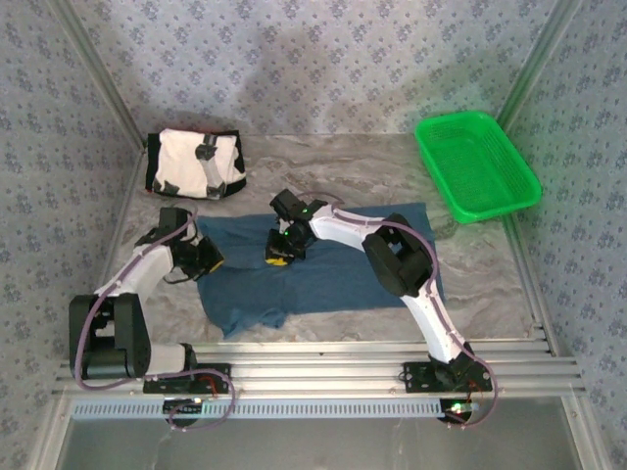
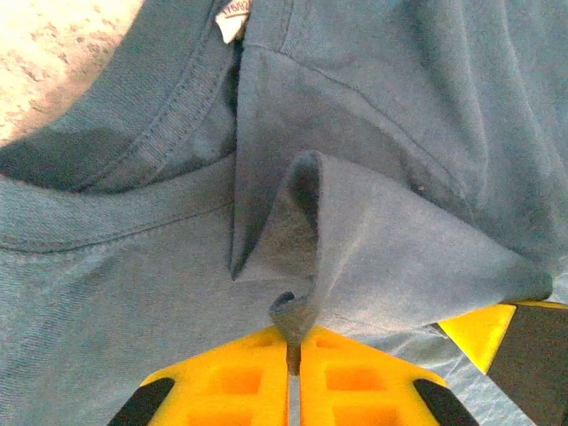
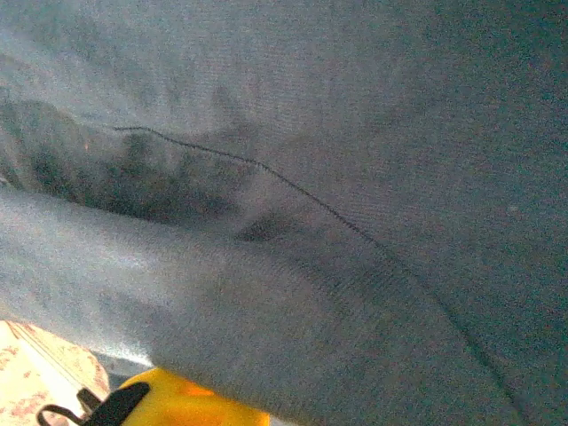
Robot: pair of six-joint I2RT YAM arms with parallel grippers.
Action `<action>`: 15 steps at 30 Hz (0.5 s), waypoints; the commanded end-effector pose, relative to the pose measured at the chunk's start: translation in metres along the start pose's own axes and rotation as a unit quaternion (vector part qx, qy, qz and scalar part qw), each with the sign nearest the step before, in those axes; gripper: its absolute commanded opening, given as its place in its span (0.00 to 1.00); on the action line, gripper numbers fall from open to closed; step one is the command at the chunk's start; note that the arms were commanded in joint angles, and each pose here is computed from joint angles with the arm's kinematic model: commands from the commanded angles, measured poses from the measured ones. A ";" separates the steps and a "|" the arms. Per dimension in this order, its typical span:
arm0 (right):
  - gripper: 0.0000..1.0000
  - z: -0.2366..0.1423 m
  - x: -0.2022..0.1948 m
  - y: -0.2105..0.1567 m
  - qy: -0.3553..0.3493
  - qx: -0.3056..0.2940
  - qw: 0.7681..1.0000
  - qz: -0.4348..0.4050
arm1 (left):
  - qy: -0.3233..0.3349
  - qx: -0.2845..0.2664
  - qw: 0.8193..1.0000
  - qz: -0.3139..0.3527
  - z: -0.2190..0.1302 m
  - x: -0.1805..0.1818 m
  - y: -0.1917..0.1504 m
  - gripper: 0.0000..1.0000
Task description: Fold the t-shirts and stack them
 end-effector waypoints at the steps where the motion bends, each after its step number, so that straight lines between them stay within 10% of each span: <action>1: 0.05 -0.011 0.005 -0.006 -0.006 0.006 1.000 -0.005 | -0.005 0.002 1.000 0.003 -0.008 0.001 -0.004 0.09; 15: 0.00 -0.034 0.000 -0.025 -0.011 0.029 0.999 -0.013 | -0.017 0.021 1.000 -0.016 -0.009 0.008 -0.022 0.09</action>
Point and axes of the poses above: each hand's point on the last joint's axis, 136 mm out from that joint toward the fingers, its own z axis out along the fingers, its own x axis along the line the jaws close on, y = z × x, the point moved 6 cm from there along -z, back along the fingers, and after that the axes turned 10 degrees about z, right-handed, at the moved point
